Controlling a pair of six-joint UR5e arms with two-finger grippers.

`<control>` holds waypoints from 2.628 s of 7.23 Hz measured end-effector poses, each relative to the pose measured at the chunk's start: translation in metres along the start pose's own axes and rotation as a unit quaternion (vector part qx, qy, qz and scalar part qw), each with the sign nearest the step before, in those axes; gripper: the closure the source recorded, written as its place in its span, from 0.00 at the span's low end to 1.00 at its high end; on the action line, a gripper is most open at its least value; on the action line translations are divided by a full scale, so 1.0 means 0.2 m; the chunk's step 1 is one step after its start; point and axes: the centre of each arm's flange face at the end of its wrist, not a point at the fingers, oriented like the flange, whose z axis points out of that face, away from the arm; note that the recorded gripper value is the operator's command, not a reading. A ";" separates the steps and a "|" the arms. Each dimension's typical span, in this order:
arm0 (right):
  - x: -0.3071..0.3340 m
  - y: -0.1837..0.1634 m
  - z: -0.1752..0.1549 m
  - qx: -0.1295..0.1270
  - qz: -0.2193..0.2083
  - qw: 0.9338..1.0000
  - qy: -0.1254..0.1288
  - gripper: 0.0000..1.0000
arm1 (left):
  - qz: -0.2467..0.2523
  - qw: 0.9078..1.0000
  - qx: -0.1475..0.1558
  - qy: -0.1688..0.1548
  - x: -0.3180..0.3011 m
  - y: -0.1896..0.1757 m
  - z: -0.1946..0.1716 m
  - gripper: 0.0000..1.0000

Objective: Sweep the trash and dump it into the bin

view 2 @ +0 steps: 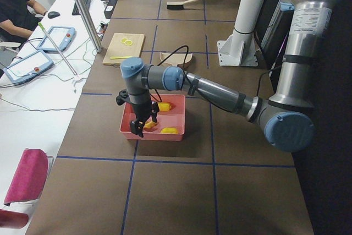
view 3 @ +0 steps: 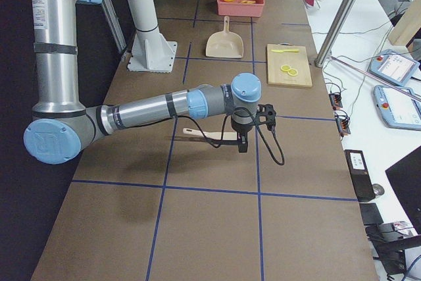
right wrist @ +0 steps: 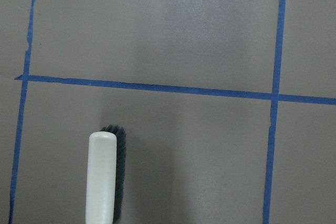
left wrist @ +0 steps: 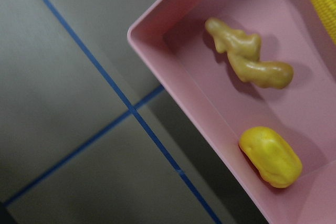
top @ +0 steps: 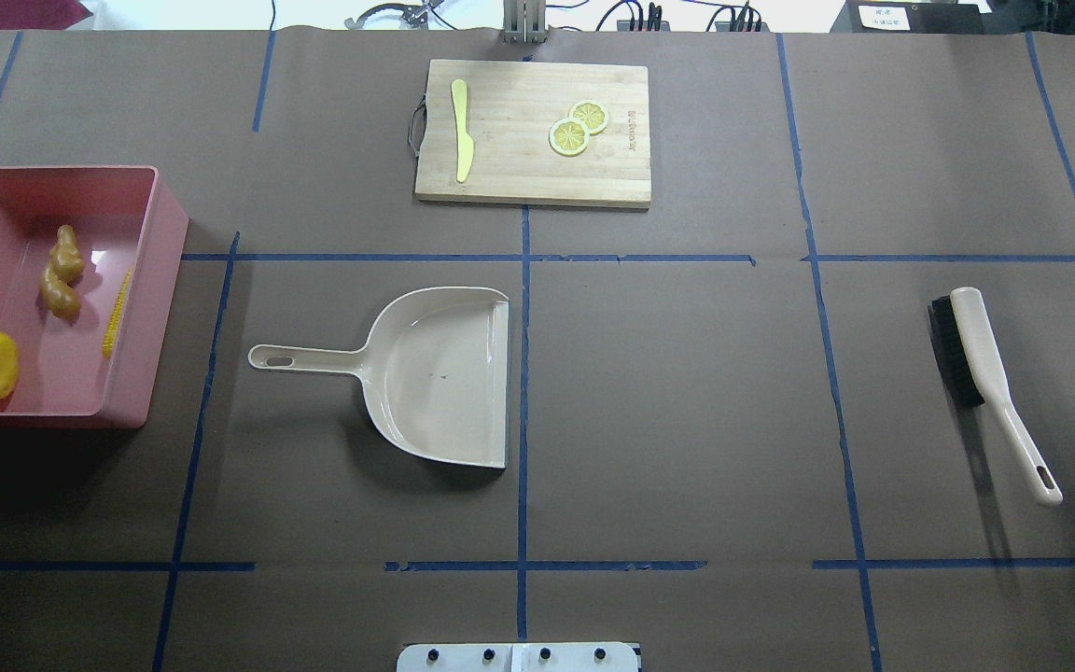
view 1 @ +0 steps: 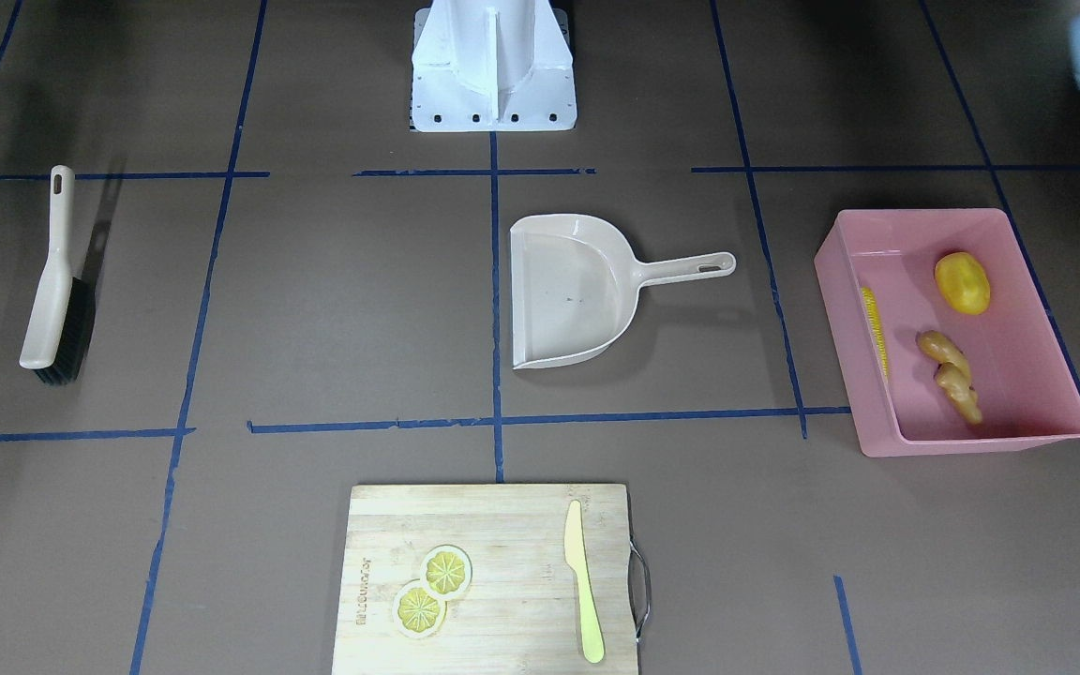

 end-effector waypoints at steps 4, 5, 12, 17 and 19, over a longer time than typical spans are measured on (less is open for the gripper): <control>0.22 0.02 0.02 -0.006 0.017 1.000 -0.002 0.00 | -0.149 0.988 0.016 0.033 -0.35 0.22 0.18 0.00; 0.32 0.02 0.06 -0.013 0.014 1.000 -0.009 0.00 | -0.170 0.983 0.030 0.057 -0.32 0.20 0.17 0.00; 0.57 0.07 0.13 -0.019 0.031 0.999 0.020 0.00 | -0.215 0.970 0.049 0.099 -0.28 0.23 0.20 0.00; 0.59 0.08 0.15 -0.012 0.046 0.999 0.018 0.00 | -0.214 0.971 0.050 0.096 -0.28 0.26 0.21 0.00; 0.59 0.09 0.15 -0.012 0.047 0.999 0.018 0.00 | -0.214 0.972 0.044 0.088 -0.30 0.34 0.27 0.00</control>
